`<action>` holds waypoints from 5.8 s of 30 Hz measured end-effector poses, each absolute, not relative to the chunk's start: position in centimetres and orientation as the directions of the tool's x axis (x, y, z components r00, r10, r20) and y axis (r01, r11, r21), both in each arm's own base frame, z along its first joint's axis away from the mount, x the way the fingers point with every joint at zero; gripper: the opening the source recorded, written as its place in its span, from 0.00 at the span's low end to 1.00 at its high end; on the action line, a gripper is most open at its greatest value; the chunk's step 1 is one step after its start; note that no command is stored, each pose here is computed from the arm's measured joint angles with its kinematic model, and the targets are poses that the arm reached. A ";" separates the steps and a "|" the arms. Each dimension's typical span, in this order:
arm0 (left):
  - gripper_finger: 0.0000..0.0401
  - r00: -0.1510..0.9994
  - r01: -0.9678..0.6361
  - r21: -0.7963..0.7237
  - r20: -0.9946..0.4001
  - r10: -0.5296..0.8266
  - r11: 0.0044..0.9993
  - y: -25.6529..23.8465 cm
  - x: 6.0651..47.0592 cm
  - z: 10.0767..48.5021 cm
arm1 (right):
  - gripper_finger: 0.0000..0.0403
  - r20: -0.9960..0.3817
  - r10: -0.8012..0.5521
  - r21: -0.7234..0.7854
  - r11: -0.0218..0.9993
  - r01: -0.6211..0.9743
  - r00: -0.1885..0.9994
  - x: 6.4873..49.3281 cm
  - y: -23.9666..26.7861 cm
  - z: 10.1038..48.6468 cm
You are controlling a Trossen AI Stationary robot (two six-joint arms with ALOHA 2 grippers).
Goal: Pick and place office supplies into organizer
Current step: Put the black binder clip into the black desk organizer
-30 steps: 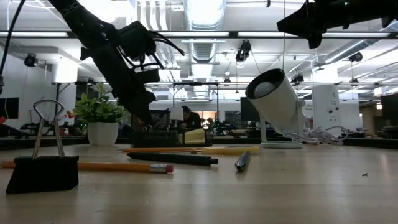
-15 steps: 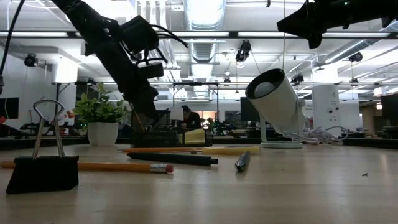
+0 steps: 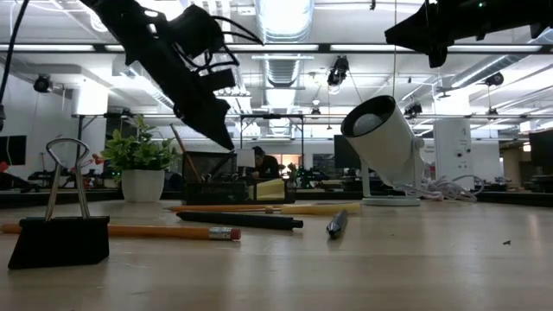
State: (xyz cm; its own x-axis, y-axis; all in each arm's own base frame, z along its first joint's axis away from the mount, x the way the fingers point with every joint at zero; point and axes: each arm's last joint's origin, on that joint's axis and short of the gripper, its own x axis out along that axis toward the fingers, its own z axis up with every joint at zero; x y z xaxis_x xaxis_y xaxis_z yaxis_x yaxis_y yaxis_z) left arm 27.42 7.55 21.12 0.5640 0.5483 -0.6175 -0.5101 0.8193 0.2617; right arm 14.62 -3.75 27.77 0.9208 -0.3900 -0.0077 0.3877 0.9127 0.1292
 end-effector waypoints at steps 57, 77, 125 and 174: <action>0.38 0.721 0.075 -0.272 -0.650 -0.241 0.959 -10.9 28.4 27.2 | 0.15 -0.015 -0.390 0.128 0.913 0.388 0.921 14.6 -3.8 27.7; 0.38 0.576 0.009 -0.374 -0.756 -0.311 0.927 -17.6 28.9 24.9 | 0.15 -0.041 -0.389 0.121 0.912 0.391 0.920 14.6 -3.8 27.4; 0.38 0.425 -0.245 -0.281 -0.892 -0.157 0.928 -21.2 30.2 18.7 | 0.15 -0.044 -0.389 0.110 0.914 0.392 0.920 14.6 -3.8 27.4; 0.01 0.414 -0.247 -0.278 -0.896 -0.159 0.928 -21.2 30.6 17.4 | 0.15 -0.044 -0.390 0.088 0.916 0.392 0.920 14.6 -3.8 27.4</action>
